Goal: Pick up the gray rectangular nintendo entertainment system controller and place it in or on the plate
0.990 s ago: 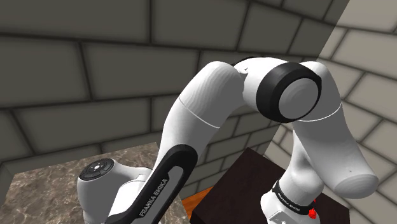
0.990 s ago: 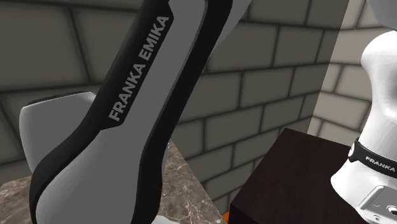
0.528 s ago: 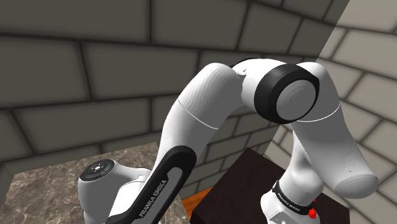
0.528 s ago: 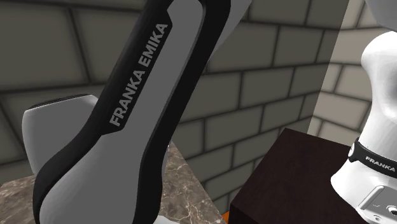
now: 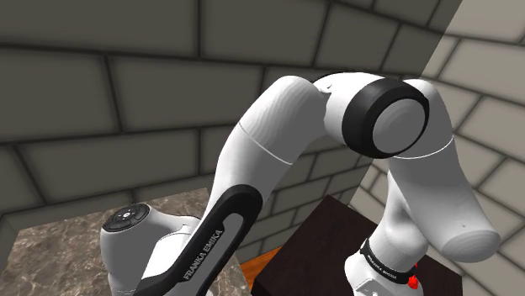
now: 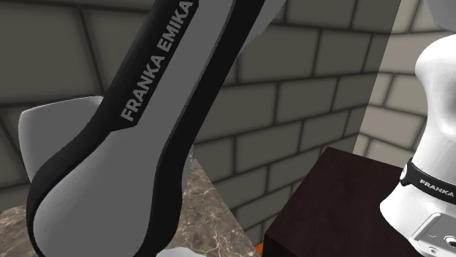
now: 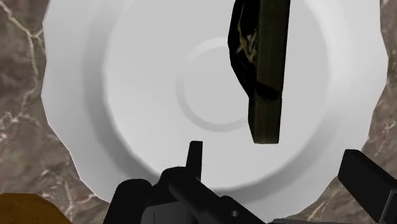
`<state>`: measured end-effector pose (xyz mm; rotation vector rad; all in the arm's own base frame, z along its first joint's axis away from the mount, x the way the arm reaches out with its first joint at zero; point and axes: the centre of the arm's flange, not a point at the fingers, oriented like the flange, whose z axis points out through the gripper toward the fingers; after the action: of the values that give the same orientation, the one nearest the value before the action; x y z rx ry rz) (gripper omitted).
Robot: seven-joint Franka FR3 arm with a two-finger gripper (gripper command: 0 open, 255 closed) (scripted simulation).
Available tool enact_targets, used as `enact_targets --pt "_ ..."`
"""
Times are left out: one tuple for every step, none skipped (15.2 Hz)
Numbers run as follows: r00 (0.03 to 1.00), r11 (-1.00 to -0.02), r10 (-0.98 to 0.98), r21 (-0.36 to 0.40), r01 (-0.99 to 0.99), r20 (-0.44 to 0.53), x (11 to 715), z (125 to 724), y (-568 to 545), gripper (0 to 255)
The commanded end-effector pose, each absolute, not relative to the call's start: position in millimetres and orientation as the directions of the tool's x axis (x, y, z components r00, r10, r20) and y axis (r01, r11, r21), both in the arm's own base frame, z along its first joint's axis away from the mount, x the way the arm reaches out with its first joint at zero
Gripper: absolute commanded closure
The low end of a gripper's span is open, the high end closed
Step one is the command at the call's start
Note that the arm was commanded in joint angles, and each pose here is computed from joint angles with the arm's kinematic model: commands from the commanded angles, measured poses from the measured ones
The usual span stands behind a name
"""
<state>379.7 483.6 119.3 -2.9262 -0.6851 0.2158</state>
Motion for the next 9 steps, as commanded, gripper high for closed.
enact_targets --pt "0.887 -0.889 0.449 -0.157 0.431 -0.109 383 143 480 0" --pt "0.887 -0.889 0.449 -0.157 0.431 -0.109 385 153 479 0" --pt "0.887 -0.889 0.449 -0.157 0.431 -0.109 385 153 479 0" --pt "0.887 -0.889 0.449 -0.157 0.431 -0.109 385 153 479 0" --pt "0.887 -0.889 0.449 -0.157 0.431 -0.109 385 153 479 0" --pt "0.887 -0.889 0.449 -0.157 0.431 -0.109 385 153 479 0" --pt "0.887 -0.889 0.449 -0.157 0.431 -0.109 385 153 479 0" --pt "0.887 -0.889 0.449 -0.157 0.431 -0.109 385 153 479 0" --pt "0.887 -0.889 0.449 -0.157 0.431 -0.109 385 153 479 0"
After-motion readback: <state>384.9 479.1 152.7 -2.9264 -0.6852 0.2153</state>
